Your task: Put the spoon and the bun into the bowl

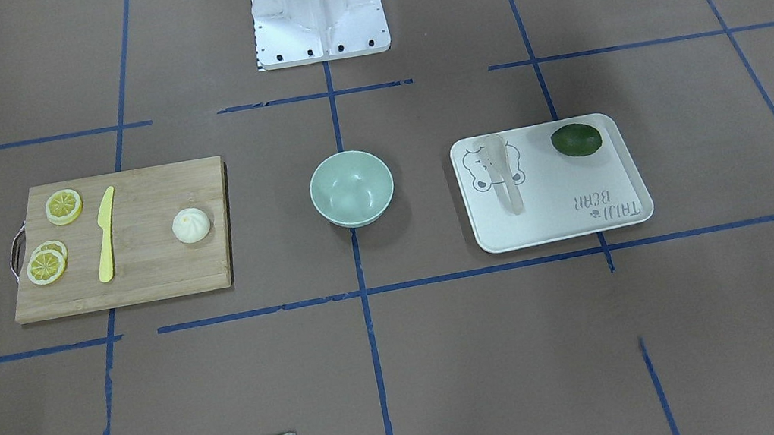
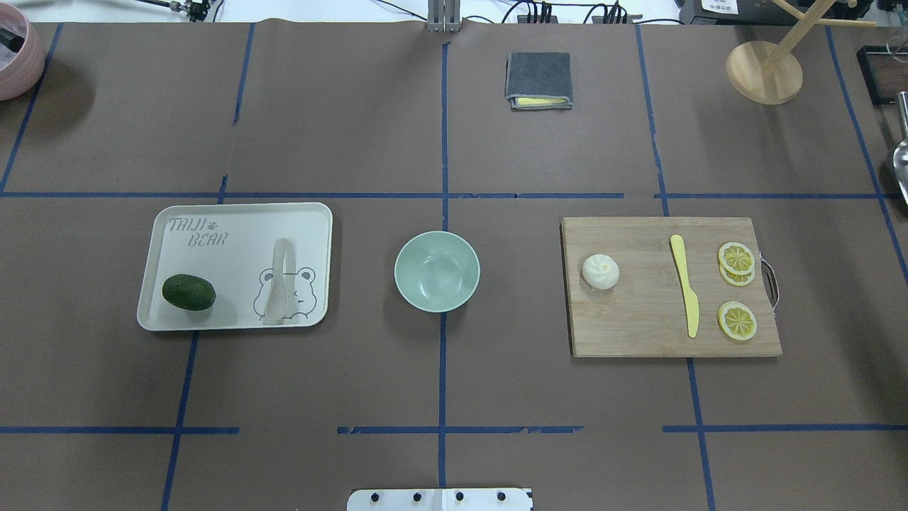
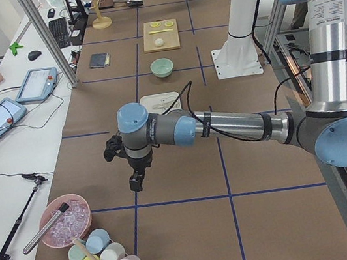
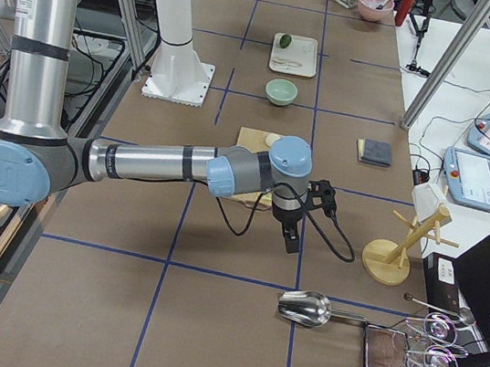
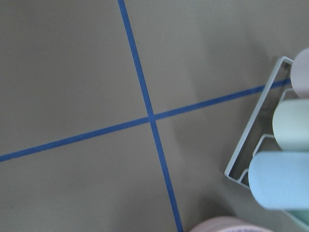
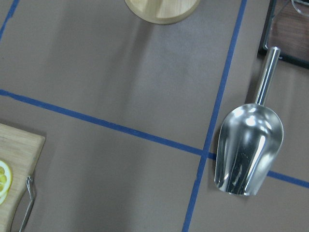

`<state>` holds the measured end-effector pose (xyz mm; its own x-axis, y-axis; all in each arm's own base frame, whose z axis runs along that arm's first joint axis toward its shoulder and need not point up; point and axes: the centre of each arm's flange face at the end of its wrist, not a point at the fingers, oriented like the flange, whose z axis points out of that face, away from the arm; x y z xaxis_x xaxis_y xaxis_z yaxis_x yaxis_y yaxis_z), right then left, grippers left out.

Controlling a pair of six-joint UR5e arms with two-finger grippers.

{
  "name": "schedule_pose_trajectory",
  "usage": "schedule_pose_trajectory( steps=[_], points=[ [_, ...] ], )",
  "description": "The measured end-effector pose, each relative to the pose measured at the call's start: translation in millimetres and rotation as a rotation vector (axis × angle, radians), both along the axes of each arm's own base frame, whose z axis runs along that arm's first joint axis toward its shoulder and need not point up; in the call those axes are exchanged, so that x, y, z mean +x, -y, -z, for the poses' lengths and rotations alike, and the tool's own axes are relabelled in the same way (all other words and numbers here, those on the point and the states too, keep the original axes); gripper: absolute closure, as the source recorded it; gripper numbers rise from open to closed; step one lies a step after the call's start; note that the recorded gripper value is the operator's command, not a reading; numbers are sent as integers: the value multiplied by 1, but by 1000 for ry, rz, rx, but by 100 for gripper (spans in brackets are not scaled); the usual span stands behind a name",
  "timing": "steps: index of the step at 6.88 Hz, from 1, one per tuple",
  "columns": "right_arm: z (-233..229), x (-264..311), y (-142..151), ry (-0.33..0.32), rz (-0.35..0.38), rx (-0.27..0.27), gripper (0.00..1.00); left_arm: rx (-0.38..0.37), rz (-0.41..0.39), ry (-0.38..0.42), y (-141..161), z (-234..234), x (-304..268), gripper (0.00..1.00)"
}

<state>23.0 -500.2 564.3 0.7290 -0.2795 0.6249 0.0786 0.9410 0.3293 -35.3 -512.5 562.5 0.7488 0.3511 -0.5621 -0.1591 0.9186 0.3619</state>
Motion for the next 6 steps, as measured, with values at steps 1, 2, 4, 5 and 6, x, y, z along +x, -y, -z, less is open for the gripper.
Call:
schedule_pose_trajectory(
  steps=[1,2,4,5,6],
  points=[
    [1,-5,16,9,8,23,0,126,0,-5,9,16,4,0],
    [2,-8,24,13,12,30,0,270,-1,-15,15,32,6,0],
    [0,-12,28,19,19,28,0,509,-26,-76,16,58,35,0],
    [-3,-13,27,24,22,22,0,498,-2,-152,17,72,67,0],
    [-4,-13,26,34,26,17,0,437,31,-234,21,90,104,0]
  ],
)
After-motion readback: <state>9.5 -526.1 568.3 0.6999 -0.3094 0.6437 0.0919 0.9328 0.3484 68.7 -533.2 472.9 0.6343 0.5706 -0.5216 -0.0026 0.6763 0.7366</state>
